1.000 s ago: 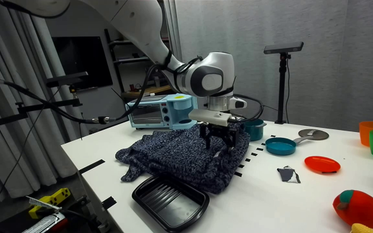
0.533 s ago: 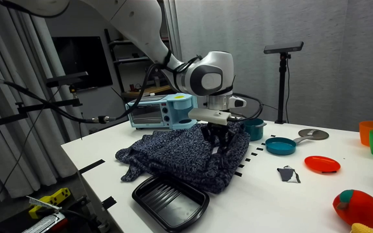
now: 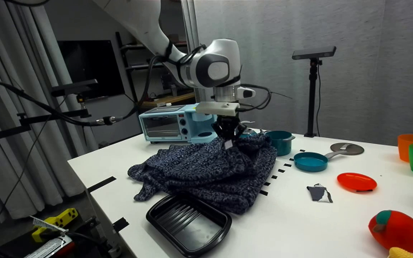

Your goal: Unfold the towel

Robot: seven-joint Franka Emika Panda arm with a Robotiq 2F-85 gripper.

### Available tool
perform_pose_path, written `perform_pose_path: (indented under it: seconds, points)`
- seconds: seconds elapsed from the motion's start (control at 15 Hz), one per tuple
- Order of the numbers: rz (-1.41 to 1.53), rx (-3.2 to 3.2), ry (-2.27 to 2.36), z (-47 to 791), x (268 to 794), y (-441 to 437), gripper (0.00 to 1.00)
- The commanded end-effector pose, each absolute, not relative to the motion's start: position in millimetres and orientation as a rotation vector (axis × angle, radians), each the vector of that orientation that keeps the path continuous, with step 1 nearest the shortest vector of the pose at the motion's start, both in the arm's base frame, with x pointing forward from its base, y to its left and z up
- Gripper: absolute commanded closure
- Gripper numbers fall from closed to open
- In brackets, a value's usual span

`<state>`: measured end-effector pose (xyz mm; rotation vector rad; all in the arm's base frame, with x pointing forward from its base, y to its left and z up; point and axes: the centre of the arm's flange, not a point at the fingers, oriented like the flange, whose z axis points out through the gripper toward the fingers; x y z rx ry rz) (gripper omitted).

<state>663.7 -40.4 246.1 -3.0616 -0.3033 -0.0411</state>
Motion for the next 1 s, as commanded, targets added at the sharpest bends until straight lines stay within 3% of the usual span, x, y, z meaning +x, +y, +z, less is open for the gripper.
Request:
perform_pose_path:
  seconds: [0.0,0.67,0.93]
  points:
    - [-0.136,-3.100,-0.416,293,630,21,0.98]
    - [0.011,-3.029,-1.176,296,465,177,0.98]
    - [-0.014,-2.989,-1.339,290,444,239,0.98]
